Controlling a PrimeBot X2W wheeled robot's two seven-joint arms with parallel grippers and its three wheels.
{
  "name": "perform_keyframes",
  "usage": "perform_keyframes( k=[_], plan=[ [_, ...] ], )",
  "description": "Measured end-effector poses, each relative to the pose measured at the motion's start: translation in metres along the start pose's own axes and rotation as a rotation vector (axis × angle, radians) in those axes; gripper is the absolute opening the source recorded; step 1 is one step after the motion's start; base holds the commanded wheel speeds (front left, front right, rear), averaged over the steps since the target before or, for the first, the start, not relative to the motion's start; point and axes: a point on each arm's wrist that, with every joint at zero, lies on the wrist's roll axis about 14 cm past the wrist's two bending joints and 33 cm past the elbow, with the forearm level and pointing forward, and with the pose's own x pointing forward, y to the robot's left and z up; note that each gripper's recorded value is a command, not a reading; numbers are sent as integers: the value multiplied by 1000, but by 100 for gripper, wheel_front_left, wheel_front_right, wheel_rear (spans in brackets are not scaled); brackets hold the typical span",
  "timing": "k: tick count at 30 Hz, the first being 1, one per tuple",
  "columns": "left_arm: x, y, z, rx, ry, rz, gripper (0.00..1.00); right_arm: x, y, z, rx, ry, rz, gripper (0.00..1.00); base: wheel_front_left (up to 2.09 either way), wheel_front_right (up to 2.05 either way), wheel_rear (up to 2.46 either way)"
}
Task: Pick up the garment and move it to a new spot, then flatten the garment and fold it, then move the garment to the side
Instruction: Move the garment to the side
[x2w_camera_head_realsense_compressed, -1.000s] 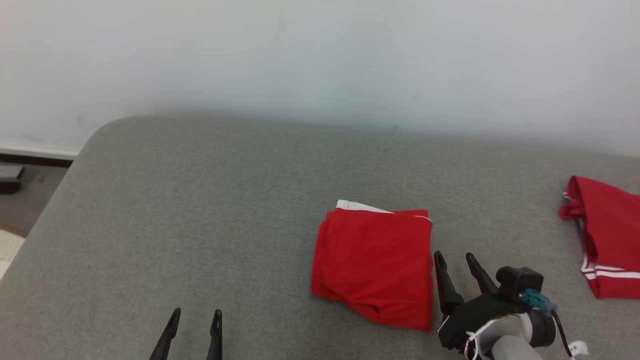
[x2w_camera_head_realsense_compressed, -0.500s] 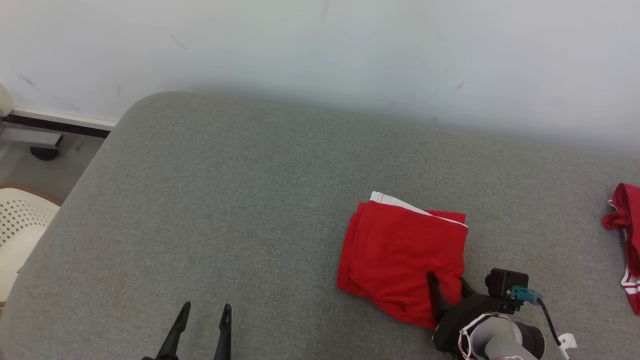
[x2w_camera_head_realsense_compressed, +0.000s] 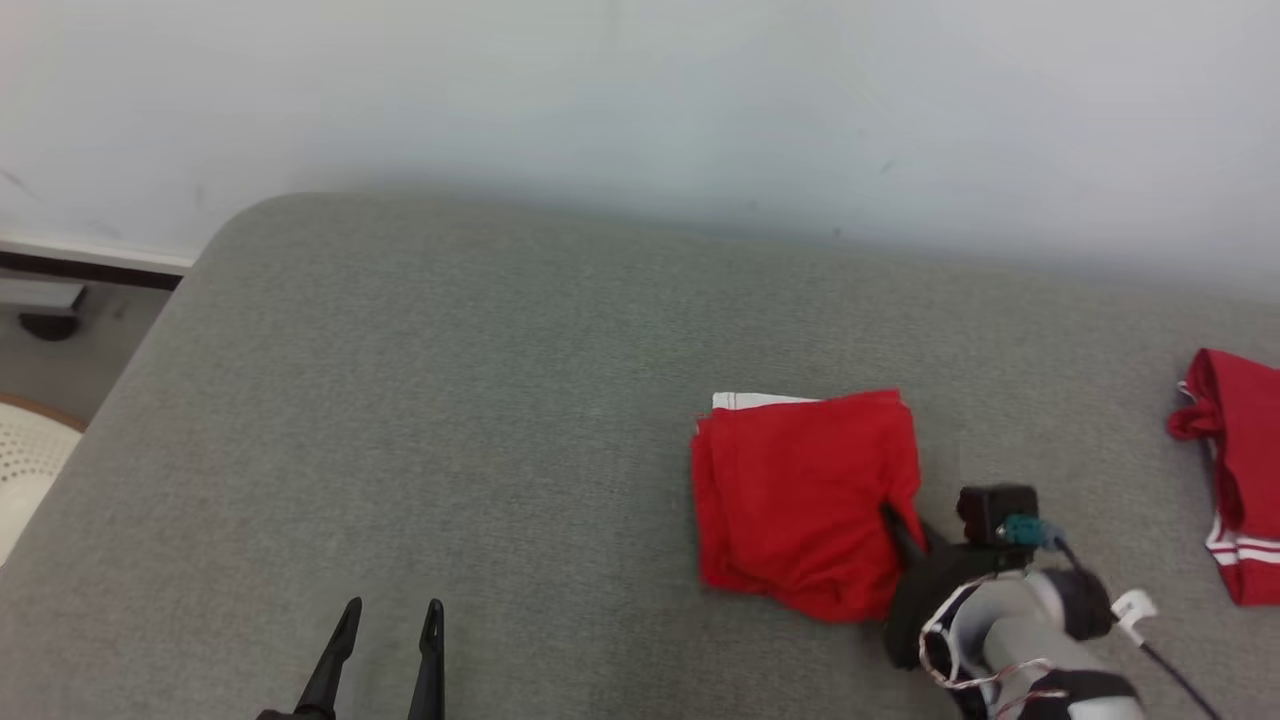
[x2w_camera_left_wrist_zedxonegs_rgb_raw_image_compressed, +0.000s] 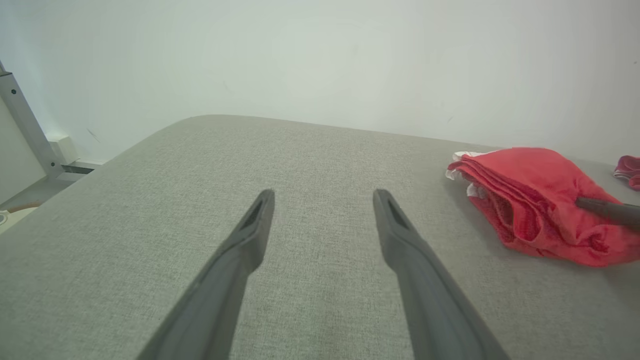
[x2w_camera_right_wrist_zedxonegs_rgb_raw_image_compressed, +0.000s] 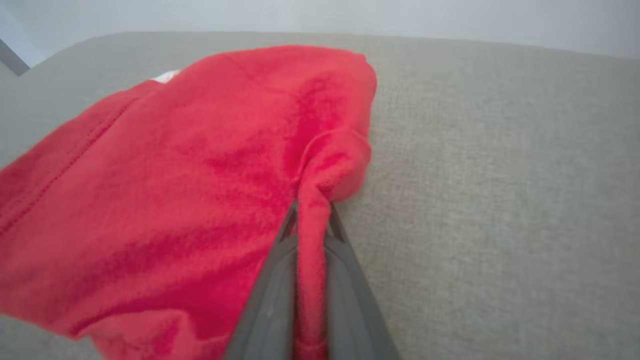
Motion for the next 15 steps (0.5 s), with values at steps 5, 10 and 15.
perform_keyframes(
  k=[5,10,15],
  plan=[
    [9,-14,-3,-15,8,-46,100,-10,-46,23,-116,-37,-68,0,0,0,0],
    [24,-33,-3,-24,6,-107,100,-27,-99,47,-220,-56,-154,0,0,0,0],
    [40,-49,-4,-26,7,-159,100,-40,-140,63,-320,-26,-216,0,0,0,0]
  ],
)
